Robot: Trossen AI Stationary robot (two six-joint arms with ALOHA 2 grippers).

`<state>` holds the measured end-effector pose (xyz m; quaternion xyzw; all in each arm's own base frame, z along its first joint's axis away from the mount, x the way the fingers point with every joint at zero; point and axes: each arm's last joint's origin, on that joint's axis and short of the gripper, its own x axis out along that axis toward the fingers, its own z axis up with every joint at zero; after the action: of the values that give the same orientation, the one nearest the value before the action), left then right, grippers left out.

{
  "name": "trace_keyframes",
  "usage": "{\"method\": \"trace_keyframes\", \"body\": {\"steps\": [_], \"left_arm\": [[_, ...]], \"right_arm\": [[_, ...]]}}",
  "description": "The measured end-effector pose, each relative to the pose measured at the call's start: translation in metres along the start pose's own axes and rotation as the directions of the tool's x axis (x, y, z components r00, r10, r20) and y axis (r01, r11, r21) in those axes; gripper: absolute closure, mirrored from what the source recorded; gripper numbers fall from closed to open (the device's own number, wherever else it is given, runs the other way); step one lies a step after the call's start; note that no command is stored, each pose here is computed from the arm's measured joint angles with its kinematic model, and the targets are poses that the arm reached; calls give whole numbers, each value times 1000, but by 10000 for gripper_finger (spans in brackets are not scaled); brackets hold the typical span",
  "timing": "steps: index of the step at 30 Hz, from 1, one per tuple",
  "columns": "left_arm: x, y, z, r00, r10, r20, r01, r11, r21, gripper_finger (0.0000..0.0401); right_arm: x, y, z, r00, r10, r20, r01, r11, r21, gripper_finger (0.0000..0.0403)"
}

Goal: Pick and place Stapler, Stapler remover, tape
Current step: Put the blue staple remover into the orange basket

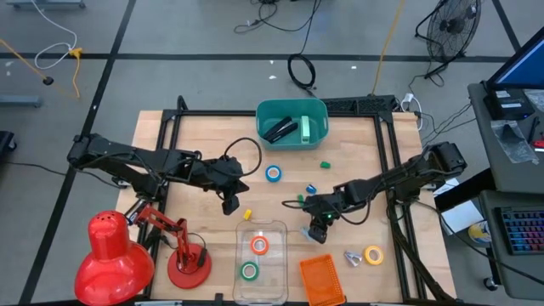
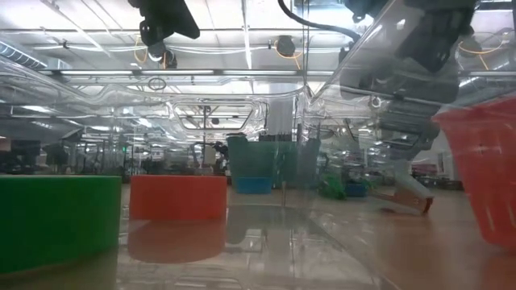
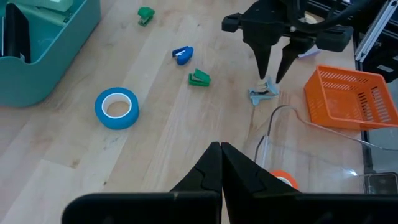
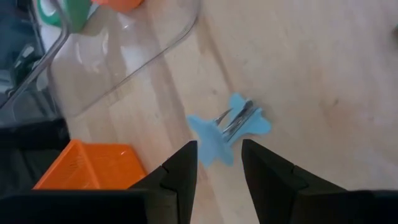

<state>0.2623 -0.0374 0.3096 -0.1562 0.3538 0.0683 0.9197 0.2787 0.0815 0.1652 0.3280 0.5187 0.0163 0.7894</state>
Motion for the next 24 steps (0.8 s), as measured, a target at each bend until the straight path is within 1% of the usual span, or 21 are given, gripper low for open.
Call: {"method": "trace_keyframes", "body": {"steps": [8,13,15,18,22,24], "left_arm": [[0,0,0,1000,1,1,-1,1000,-2,400],[0,0,0,1000,8,5,-8,1000,-2,400],[0,0,0,1000,8,5,-8,1000,-3,400],[0,0,0,1000,9,5,-9,1000,-7,400],[0,0,0,1000,9,6,-9,1000,-6,400],[0,0,0,1000,10,6,-10,1000,-7,400]], "right_arm": [[1,4,-4,1000,4,-9,-4,1000,0,280],[1,3,-4,999,-32,28,32,999,4,280],[1,3,-4,999,-33,29,33,999,7,286],[1,3,-4,999,-37,23,37,999,9,309],[3,0,-7,999,-35,14,35,999,9,355],[4,-2,-9,1000,-13,-7,13,1000,10,380]]}}
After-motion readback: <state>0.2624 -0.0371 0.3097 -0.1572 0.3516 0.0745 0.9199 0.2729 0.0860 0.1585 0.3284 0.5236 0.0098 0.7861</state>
